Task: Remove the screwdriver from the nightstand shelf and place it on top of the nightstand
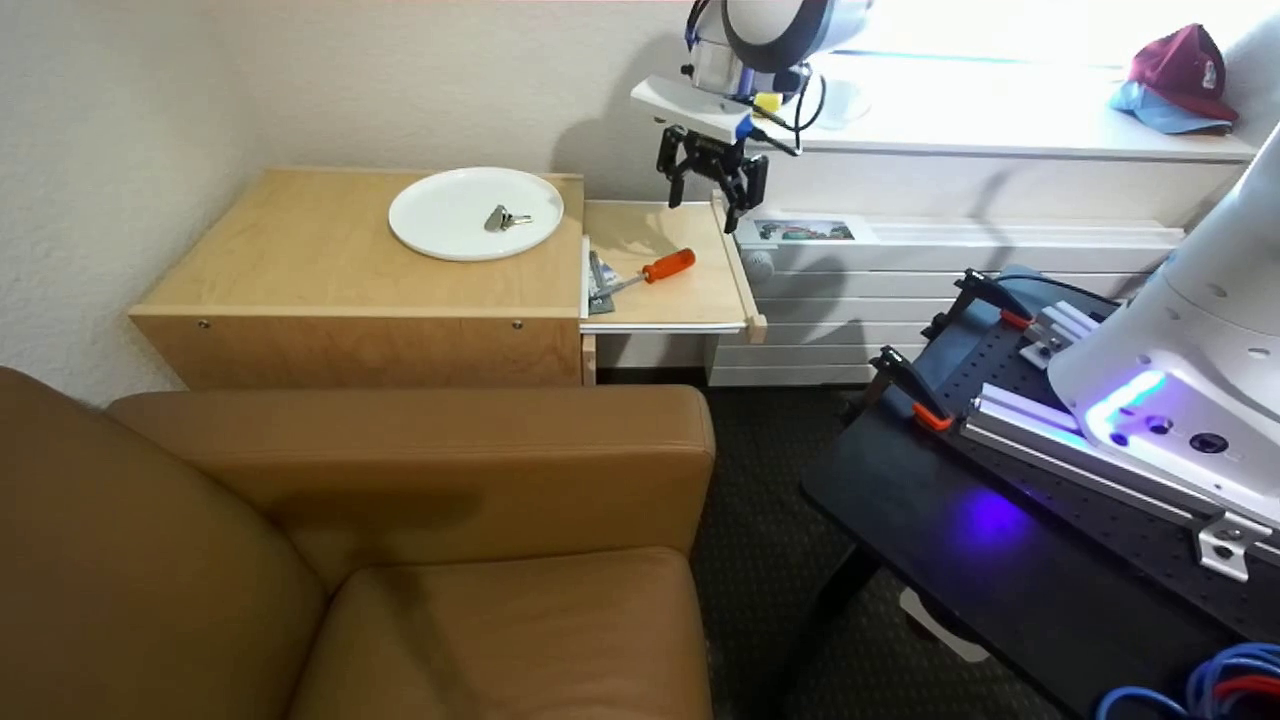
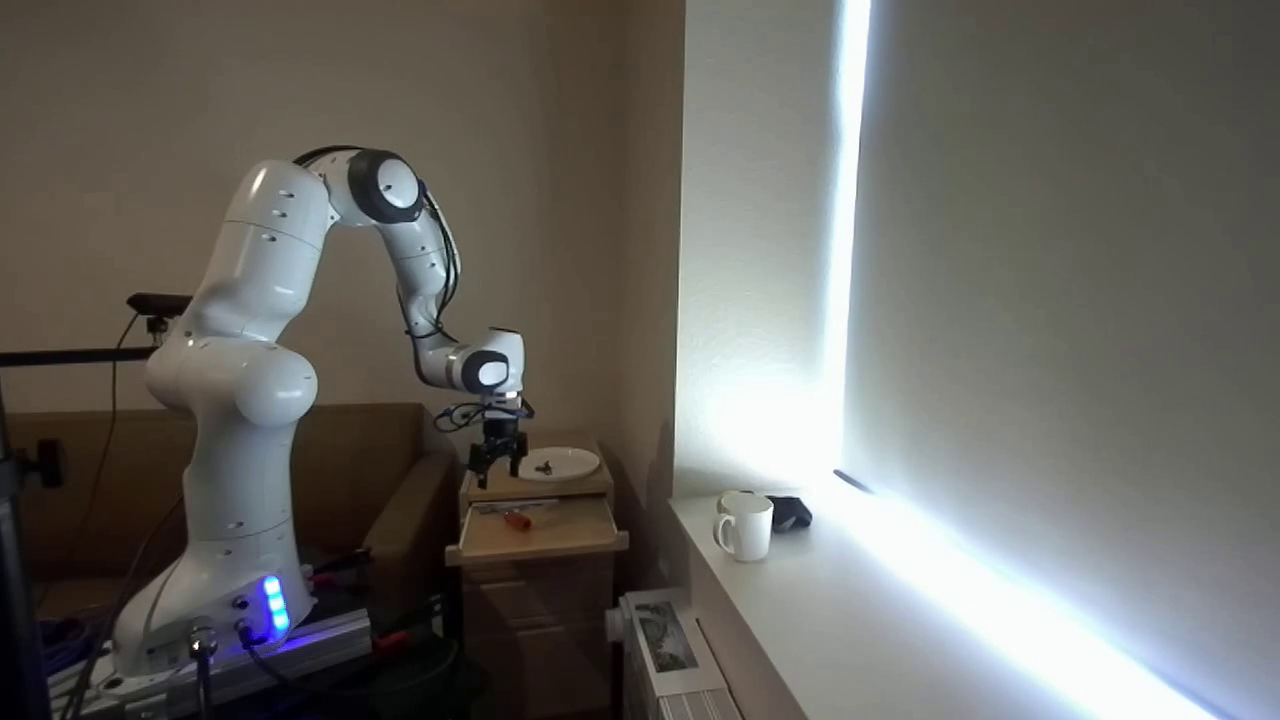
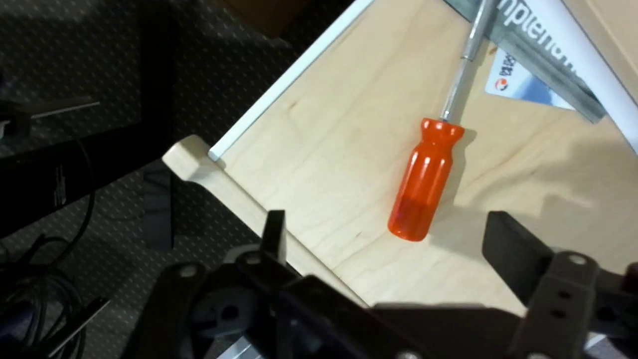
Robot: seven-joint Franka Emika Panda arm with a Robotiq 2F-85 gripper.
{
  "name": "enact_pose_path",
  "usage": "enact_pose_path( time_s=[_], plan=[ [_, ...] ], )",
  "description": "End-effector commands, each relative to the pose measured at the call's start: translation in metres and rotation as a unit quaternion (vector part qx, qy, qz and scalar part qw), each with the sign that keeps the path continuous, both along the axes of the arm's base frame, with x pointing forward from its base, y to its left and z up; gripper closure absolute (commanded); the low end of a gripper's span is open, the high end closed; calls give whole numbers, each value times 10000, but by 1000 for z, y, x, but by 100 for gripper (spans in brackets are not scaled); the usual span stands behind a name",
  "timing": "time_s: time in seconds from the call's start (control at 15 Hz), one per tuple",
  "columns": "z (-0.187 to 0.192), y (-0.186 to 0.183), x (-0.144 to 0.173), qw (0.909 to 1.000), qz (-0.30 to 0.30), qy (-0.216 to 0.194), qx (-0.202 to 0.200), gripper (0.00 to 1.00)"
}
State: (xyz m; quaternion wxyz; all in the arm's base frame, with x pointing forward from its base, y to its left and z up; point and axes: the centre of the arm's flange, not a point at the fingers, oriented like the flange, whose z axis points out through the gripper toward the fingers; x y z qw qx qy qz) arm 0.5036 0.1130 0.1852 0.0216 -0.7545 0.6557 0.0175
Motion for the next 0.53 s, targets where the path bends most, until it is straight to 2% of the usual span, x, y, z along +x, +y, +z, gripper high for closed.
enact_pose_path(
  time_s=[0.0, 0.13, 0.2, 0.27, 0.47],
  plan=[
    [-28, 7, 28, 9948, -976, -226, -164, 0],
    [-38, 11, 32, 9886, -1449, -247, -315, 0],
    [-40, 13, 32, 9867, -1581, -116, -360, 0],
    [-30, 3, 23, 9911, -1298, -153, -240, 0],
    [-41, 11, 26, 9881, -1503, -124, -311, 0]
  ],
)
